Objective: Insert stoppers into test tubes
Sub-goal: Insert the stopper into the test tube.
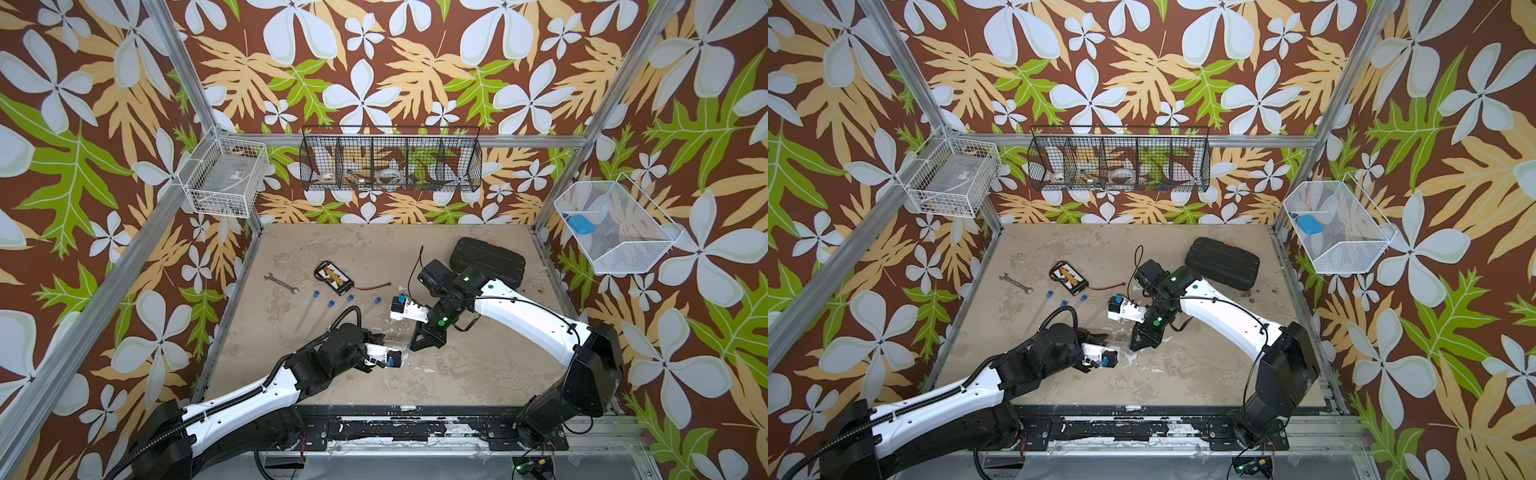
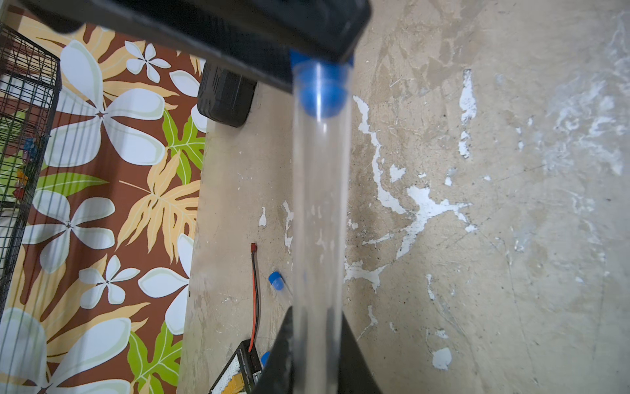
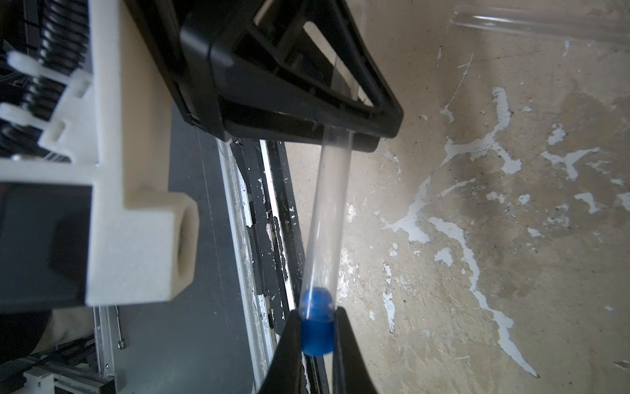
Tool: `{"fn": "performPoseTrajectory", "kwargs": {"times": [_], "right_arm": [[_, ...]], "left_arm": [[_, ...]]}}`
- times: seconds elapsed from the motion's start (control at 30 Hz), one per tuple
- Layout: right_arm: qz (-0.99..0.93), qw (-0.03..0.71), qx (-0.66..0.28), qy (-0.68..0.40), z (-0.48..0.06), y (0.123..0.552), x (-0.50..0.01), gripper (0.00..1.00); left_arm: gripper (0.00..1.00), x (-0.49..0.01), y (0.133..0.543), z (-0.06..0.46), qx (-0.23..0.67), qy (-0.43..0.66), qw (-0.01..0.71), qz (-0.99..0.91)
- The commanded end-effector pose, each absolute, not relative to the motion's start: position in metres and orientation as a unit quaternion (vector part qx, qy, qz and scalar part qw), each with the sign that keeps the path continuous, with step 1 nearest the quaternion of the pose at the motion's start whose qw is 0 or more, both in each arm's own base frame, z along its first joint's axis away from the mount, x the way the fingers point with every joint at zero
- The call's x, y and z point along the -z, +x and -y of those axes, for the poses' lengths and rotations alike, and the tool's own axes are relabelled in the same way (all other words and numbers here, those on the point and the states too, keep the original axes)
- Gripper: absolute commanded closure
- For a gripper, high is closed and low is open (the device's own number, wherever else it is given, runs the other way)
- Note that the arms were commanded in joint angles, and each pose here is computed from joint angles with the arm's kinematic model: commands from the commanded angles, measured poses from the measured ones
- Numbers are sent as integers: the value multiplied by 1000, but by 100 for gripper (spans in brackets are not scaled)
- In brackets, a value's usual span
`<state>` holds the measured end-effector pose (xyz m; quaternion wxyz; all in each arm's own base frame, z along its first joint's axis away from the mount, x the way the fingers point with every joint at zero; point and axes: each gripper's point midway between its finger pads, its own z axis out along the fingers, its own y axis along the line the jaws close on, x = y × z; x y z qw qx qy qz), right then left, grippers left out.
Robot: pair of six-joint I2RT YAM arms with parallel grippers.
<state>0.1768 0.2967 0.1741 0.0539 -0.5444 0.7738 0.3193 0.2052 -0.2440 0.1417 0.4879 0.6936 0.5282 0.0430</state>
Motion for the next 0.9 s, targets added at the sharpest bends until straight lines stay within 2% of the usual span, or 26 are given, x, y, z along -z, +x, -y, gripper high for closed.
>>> {"fn": "performPoseTrajectory", "kwargs": {"times": [0.0, 0.1, 0.3, 0.5, 0.77, 0.87], "right_arm": [[-674, 232, -394, -580, -360, 217, -224, 93], [-676, 238, -387, -581, -356, 217, -227, 85], [-683, 267, -388, -559, -321, 216, -243, 60], [-701, 322, -397, -497, -281, 218, -261, 48], [-722, 454, -278, -442, -238, 244, -274, 52], [-710, 474, -248, -457, -232, 245, -281, 55]], "left_arm": [[100, -200, 175, 293, 62, 696, 593, -401], [100, -192, 182, 288, 36, 696, 585, -414], [100, -164, 208, 264, -29, 683, 546, -484], [100, -145, 217, 248, -26, 658, 517, -547], [100, -133, 217, 247, 67, 590, 496, -633], [100, -131, 216, 250, 100, 571, 490, -651]]}}
